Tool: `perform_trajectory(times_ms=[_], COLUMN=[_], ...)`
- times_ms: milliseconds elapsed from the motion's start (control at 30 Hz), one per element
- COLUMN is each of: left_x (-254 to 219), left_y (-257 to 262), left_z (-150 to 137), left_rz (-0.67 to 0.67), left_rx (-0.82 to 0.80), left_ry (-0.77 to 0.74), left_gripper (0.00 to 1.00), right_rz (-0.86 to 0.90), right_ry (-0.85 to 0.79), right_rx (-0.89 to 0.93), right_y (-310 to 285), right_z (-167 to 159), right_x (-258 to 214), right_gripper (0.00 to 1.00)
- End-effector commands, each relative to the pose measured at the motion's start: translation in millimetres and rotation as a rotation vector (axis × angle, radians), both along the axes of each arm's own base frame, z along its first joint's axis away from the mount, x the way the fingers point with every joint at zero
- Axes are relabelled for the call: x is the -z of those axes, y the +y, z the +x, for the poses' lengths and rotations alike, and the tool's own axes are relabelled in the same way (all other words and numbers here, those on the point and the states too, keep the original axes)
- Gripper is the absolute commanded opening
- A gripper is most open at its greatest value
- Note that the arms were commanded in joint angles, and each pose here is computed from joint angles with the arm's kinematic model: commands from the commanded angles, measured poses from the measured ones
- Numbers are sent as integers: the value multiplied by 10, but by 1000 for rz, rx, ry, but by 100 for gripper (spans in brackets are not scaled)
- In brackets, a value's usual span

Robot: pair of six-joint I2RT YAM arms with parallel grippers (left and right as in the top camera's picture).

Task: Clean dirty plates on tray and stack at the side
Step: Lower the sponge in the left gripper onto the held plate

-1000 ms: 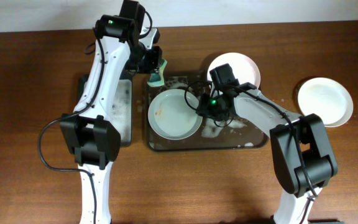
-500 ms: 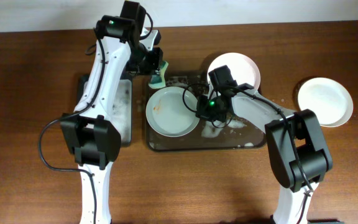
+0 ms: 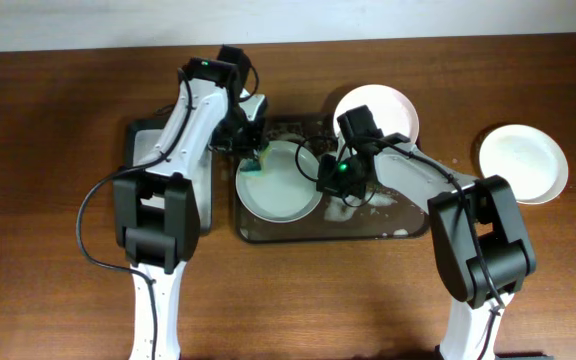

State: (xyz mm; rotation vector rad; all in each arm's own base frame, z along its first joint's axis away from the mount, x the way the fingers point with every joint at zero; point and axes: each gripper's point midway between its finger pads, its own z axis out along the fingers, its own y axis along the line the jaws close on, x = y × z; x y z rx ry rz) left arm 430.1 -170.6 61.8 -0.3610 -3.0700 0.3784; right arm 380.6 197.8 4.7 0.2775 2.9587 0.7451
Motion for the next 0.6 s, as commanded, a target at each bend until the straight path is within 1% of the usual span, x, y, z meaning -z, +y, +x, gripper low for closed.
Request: perform_trajectory(times_ms=[0,100,200,267,367,500,567], left_x=[20,76,204,288,351,397,445], left_y=[-27,-61,-84,-94,-177,-253,-299], left_z=[-36,-68,-81,-65,-27,104,126], left_rz=[117,171,177,172,128,102,93], left_rx=[81,106,87,59,49,22,15], left_ry=[-45,-58,-57,-62,-76,-132,-147], left_gripper=[1,1,1,1,1,1,1], right_rz=[-59,-76,-84,-83,-83,-82,-83], right_ry=[28,35,36,34,32,33,33], right_rx=[35,44,45,45,45,45,45], right_y=[-190,-240,-253,-250,-249,-249,-249], right_z=[38,36,33,38,42,41,40], right_x=[93,97,103,101,101,101,101], right_gripper=[4,4,4,4,4,4,4])
